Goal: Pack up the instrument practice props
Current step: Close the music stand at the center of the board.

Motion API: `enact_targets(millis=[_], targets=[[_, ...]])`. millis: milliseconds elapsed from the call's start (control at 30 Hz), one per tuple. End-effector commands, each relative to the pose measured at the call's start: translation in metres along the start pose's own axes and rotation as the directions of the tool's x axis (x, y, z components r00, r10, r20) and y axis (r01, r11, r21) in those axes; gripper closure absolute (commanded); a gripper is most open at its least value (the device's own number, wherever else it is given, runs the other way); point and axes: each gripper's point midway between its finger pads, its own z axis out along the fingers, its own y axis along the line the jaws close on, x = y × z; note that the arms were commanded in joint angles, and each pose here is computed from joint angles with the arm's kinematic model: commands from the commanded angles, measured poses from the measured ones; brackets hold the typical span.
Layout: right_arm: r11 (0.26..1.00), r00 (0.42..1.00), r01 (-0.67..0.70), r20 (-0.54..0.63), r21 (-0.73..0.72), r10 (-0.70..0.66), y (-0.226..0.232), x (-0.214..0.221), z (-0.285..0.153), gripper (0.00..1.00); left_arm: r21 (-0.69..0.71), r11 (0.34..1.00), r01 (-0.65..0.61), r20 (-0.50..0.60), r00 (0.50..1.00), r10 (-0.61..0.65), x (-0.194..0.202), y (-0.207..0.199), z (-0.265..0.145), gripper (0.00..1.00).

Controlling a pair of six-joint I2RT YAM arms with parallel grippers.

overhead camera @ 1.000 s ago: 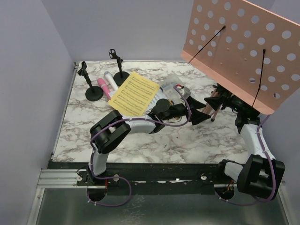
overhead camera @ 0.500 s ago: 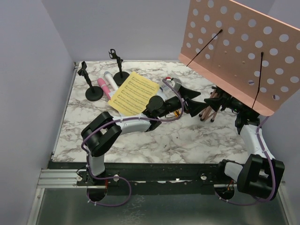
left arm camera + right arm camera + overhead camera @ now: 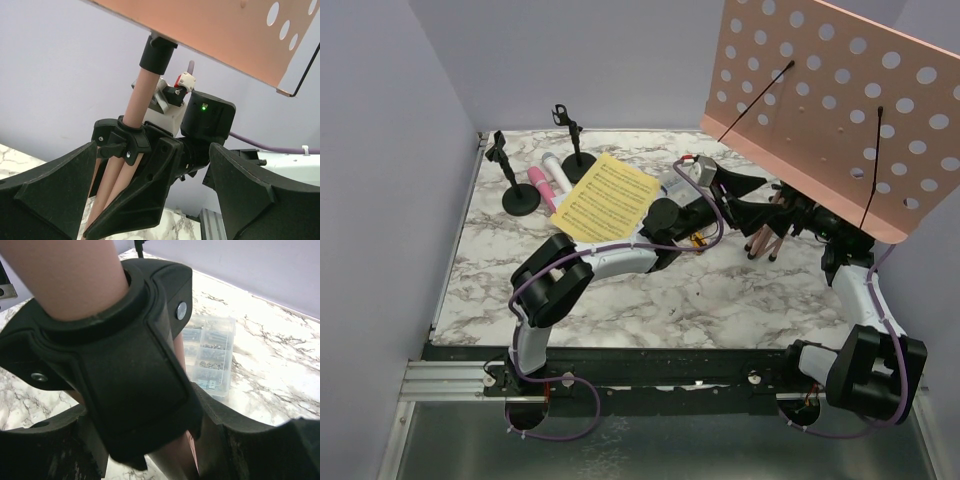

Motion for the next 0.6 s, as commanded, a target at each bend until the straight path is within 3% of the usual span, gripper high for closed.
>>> enact_targets(millis=[0, 567], targets=[[0.977, 0.977, -0.210, -0.048, -0.044, 0.208, 0.012, 0.014, 0.000, 0.56, 0.038, 0.999, -0.034, 0.040, 0.999, 0.032, -0.008, -0.009, 0.006, 0.07], [0.981, 0.981, -0.189, -0.053, -0.048, 0.187, 0.011, 0.018, -0.001, 0.55, 0.032, 0.973, 0.229, 0.114, 0.966, -0.231, -0.012, -0.009, 0.035, 0.10]])
